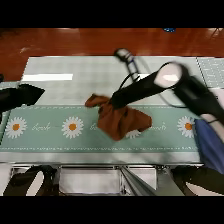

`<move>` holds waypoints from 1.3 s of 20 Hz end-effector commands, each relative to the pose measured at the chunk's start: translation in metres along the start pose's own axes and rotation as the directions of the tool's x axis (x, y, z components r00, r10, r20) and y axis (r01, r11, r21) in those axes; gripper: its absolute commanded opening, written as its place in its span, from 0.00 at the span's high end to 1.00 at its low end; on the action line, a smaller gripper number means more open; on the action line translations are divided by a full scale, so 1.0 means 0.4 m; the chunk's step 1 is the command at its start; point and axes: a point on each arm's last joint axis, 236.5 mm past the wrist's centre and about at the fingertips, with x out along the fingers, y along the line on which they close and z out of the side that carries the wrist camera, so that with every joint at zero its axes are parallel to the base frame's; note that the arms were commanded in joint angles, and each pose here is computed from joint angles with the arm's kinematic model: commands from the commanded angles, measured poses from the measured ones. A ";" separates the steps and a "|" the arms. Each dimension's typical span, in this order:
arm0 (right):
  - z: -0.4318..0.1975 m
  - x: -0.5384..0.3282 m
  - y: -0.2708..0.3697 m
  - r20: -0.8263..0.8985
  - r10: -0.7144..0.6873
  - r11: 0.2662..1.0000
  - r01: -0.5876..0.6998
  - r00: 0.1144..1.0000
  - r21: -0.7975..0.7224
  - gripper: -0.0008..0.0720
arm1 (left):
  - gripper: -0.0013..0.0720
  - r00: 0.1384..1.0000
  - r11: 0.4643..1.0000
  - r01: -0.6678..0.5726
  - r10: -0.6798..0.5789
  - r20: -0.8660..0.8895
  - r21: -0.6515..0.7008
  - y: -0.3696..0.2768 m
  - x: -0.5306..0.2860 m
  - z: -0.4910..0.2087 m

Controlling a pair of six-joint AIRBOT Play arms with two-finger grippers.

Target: Fold the shirts.

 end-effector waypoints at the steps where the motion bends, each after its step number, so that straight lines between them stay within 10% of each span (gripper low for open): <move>1: -0.096 0.222 0.061 -0.093 0.088 0.991 -0.078 0.992 0.105 0.90 | 0.29 0.997 1.000 0.024 -0.025 -0.075 -0.011 -0.006 0.041 -0.068; 3: -0.091 0.253 0.060 -0.082 0.112 0.983 -0.098 0.990 0.158 0.41 | 0.29 0.987 0.998 0.058 -0.060 -0.147 -0.019 -0.022 0.076 -0.136; 10: 0.091 -0.271 -0.352 0.164 -0.149 0.938 0.087 0.975 0.336 0.43 | 0.29 0.930 0.996 0.087 -0.073 -0.359 0.021 -0.024 0.121 -0.312; 14: -0.189 -0.526 -0.621 0.105 -0.449 0.723 0.292 0.887 0.627 0.43 | 0.29 0.885 0.968 0.146 -0.220 -0.410 -0.203 -0.037 0.184 -0.382; 18: -0.409 -0.478 -0.625 0.102 -0.434 0.606 0.206 0.895 0.768 0.43 | 0.29 0.830 0.894 0.436 -0.445 -0.336 -0.105 -0.145 0.274 -0.417; 25: -0.579 -0.309 -0.538 0.022 -0.282 0.527 0.136 0.959 0.839 0.43 | 0.29 0.689 0.828 0.561 -0.467 -0.554 -0.001 -0.305 0.367 -0.567; 26: -0.591 -0.295 -0.528 0.016 -0.262 0.519 0.127 0.965 0.845 0.43 | 0.44 0.642 0.809 0.587 -0.467 -0.609 -0.002 -0.317 0.363 -0.592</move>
